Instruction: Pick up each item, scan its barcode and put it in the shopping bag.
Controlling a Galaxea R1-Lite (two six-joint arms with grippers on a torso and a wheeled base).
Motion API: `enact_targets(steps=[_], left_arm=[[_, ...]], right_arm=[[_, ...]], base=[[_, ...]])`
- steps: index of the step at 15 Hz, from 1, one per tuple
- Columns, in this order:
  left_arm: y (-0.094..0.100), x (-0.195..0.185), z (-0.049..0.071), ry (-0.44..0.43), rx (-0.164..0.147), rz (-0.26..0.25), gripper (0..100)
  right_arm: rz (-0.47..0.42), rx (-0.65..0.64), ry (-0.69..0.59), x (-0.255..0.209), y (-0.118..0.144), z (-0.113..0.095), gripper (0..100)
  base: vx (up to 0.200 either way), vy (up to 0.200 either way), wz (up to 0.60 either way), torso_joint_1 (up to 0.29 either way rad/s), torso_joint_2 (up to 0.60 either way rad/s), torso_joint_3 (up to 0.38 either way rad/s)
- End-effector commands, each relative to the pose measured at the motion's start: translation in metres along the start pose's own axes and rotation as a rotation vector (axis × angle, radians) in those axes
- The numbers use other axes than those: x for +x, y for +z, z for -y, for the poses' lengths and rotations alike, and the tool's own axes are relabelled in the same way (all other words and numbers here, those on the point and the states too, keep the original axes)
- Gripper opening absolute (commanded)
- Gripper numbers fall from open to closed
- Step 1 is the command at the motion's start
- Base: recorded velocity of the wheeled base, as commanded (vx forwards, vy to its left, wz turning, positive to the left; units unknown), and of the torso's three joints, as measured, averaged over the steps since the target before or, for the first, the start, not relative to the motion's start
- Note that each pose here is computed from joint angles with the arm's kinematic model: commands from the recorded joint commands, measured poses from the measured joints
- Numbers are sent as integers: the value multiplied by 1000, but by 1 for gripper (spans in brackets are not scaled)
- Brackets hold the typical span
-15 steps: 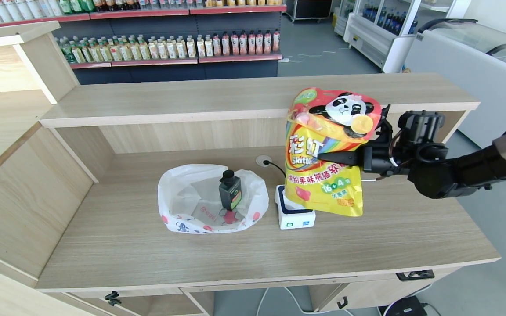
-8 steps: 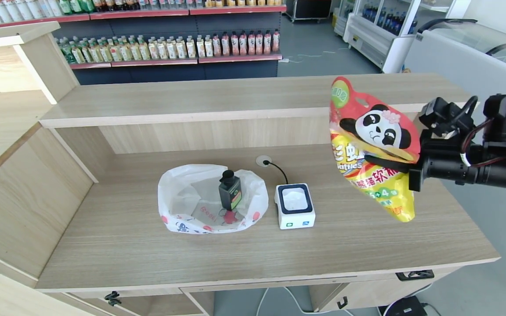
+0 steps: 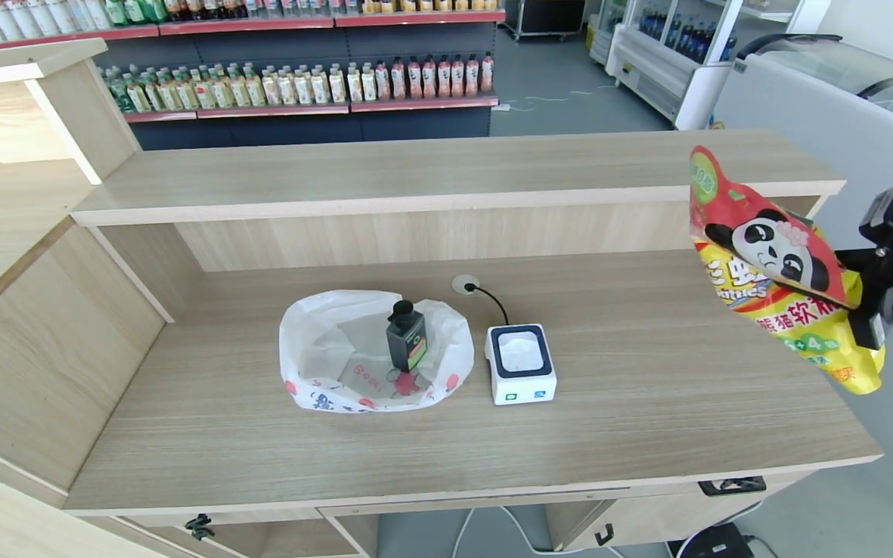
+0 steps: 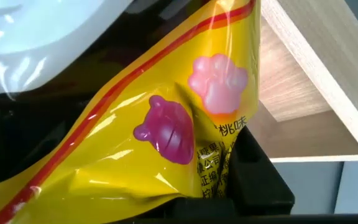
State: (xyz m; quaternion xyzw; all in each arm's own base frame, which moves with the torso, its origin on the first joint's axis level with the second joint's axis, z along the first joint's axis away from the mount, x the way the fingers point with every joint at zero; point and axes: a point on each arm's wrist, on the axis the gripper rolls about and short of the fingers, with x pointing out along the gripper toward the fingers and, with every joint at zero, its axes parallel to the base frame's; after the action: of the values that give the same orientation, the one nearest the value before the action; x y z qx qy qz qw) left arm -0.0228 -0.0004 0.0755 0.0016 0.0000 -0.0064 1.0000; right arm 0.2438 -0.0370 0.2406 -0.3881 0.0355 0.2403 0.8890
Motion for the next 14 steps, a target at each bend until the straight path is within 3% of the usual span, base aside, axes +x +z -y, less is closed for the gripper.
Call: enact_targets(steps=[1,4,6,7,9,14], left_arm=[[0,0,0,0,0,0,100],[0,0,0,0,0,0,100],[0,0,0,0,0,0,100],[0,0,0,0,0,0,100],[0,0,0,0,0,0,100],[0,0,0,0,0,0,100]], right_arm=[[8,-24,-42,-10,4,5,0],[81,-31,-92,-10,22,13,0],[119,34,-122,-5,36,15,0],[141,130,-173,5,51,12,0],[137,168,-188,12,59,5,0],[121,236,11,54,55,-33,0]], base=[[0,0,600,2,7,-2],[0,0,600,2,-1,-1],[0,0,600,2,2,-2],[0,0,600,-7,-2,7],[0,0,600,5,0,0],[0,0,120,0,-1,0]])
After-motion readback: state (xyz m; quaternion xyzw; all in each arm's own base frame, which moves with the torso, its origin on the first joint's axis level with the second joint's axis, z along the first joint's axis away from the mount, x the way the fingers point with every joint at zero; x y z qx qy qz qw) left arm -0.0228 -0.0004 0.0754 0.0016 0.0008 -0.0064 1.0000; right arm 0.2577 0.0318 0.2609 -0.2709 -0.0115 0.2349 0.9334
